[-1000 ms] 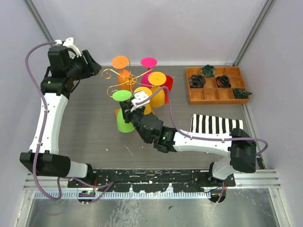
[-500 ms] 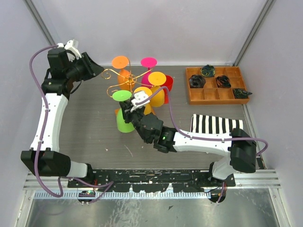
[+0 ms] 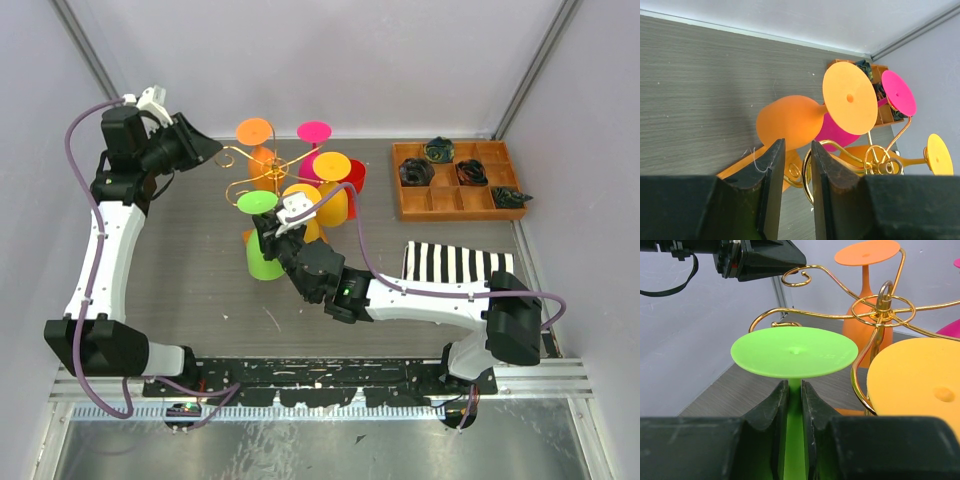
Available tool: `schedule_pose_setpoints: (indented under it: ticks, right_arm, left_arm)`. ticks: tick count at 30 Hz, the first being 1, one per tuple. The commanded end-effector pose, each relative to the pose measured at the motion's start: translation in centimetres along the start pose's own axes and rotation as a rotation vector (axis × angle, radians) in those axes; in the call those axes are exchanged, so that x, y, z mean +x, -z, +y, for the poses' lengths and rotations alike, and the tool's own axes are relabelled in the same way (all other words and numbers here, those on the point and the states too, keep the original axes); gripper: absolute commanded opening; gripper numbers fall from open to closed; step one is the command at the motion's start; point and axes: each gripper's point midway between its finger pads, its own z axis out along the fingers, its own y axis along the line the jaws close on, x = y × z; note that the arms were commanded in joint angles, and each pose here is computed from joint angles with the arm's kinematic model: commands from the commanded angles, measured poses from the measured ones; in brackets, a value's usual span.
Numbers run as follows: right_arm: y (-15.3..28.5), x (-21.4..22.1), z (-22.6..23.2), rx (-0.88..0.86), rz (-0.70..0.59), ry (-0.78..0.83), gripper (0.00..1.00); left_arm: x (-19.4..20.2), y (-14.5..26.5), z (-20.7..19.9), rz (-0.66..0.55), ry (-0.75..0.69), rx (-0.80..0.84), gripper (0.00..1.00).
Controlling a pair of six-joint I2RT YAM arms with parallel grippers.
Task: Place the wine glass upside down on the wine glass rack
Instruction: Turn the wine glass upside down at the wine rack.
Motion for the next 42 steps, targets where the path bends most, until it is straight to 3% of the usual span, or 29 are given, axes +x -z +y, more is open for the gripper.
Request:
schedule_pose_setpoints:
  ticks: [1, 9, 14, 25, 42]
  right_arm:
    - [-0.1, -4.4, 0.2, 0.0, -0.088, -0.067, 0.0]
    - [-0.1, -4.2, 0.2, -0.002, -0.086, -0.065, 0.0]
    - [-0.2, -4.3, 0.2, 0.001, -0.088, -0.067, 0.0]
    - [-1.0, -4.5, 0.6, 0.006, -0.145, -0.032, 0.0]
    - [-3.1, -3.1, 0.9, 0.059, -0.134, 0.006, 0.0]
  left_arm:
    - [1.0, 0.7, -0.6, 0.015, 0.004, 0.034, 0.34]
    - [0.9, 1.4, -1.1, -0.002, -0.003, 0.049, 0.34]
    - [1.1, 1.4, -1.1, 0.003, -0.001, 0.048, 0.21]
    - [1.6, 1.8, -0.3, 0.005, -0.002, 0.006, 0.01]
    - [2.0, 1.8, 1.0, 0.004, -0.019, -0.052, 0.0]
